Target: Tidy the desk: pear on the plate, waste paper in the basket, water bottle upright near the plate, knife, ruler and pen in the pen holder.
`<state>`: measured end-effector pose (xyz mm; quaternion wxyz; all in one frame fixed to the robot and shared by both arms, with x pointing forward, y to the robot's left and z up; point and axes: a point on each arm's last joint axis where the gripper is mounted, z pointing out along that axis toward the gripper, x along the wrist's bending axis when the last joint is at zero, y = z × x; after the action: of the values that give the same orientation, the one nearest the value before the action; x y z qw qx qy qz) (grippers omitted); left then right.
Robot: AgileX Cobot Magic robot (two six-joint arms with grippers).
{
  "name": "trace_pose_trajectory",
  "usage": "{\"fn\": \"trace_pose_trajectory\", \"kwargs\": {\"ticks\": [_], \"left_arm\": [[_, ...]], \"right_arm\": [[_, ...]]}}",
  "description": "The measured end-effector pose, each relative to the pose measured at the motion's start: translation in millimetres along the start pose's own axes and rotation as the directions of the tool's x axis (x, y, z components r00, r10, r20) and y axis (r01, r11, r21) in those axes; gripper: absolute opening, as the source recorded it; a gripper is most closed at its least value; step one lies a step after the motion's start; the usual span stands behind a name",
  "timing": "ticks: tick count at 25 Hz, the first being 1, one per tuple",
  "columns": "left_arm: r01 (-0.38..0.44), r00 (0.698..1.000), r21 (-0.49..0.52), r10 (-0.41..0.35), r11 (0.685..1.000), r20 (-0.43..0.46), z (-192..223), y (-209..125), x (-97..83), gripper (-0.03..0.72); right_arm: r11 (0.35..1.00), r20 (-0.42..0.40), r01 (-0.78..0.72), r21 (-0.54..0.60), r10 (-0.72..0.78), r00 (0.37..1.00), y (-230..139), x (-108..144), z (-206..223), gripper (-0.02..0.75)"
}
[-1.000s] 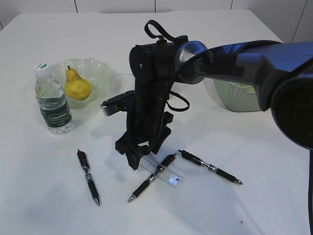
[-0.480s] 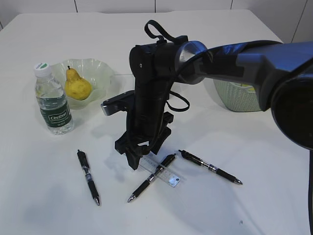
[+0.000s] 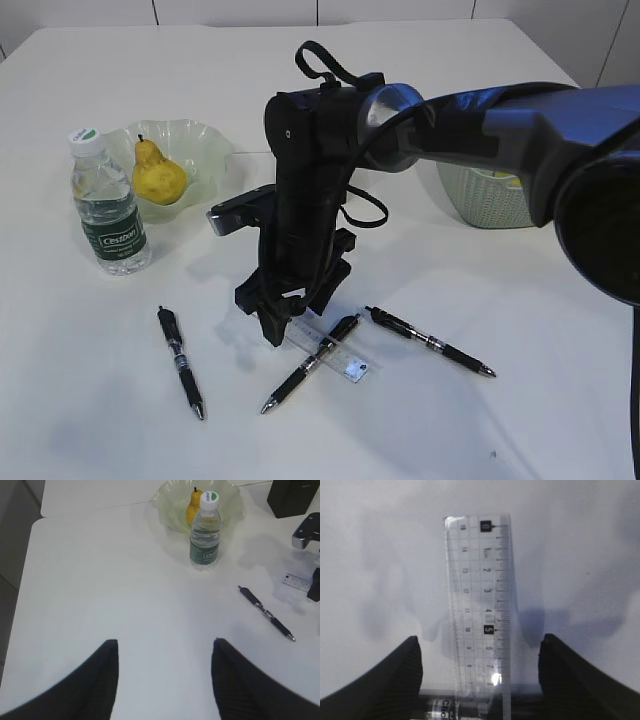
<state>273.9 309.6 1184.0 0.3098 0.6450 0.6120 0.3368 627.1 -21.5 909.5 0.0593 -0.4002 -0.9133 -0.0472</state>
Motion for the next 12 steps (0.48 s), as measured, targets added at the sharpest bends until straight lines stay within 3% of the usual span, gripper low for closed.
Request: {"fn": "trace_pose_trajectory", "kwargs": {"ticks": [12], "left_arm": [[0.003,1.000,0.000,-0.003,1.000,0.000,0.0,0.0,0.0,0.416]], "right_arm": [[1.000,0.037,0.017,-0.006,-0.017,0.999,-0.6,-2.2,-6.5,0.566]]}}
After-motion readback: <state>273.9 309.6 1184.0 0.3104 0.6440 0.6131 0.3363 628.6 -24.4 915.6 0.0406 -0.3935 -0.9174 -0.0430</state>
